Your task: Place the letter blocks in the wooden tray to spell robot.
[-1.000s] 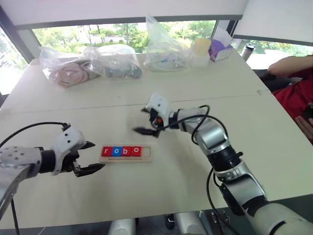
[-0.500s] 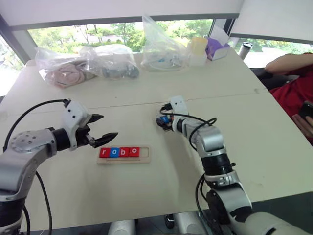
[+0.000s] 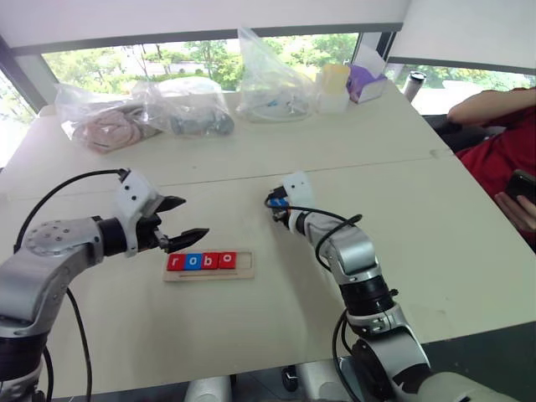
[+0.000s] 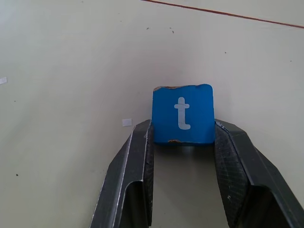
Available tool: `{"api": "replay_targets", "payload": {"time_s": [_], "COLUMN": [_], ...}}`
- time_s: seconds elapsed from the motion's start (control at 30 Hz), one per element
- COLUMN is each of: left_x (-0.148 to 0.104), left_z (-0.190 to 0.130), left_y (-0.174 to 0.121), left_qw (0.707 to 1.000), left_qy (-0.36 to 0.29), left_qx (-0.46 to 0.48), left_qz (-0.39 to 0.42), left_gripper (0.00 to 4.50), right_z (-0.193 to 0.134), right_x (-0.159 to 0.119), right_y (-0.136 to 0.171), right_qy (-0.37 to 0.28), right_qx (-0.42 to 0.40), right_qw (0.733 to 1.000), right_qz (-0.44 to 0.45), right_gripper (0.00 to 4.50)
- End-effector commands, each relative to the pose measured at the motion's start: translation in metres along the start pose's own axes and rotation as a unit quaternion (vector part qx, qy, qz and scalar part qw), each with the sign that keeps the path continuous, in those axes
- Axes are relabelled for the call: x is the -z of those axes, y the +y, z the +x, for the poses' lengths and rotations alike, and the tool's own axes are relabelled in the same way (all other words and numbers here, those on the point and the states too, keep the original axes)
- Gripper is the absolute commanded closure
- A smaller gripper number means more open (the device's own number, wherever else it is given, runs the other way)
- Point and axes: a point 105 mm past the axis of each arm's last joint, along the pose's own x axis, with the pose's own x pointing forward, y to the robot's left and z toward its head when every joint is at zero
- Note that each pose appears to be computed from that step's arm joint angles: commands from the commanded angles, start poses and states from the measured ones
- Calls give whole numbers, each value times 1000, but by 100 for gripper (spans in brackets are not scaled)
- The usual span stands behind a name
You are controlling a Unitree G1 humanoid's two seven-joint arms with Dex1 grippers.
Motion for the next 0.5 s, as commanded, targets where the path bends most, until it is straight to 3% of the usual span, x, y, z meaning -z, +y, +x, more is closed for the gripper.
{"api": "replay_targets", "payload": {"time_s": [0.03,0.27,0.5], "left_x": [-4,-2,-2], "left_z": [2,10,14], "left_y": [-8,-9,-8], "left_qw": [1000,999,998], "left_qy": [-5,-6,-2], "left_qx": [17,37,50], "left_qz": [18,21,26], "left_gripper": [0,0,0], "right_z": [-33,-88,-85], "right_x": [-13,36,39], "right_y": [-28,-21,-5], "right_qy": [-29,73,74], "right_qx": [40,-18,-13], "right_qw": [999,990,983], "right_qz": [14,124,165], "right_gripper": [337,337,337]}}
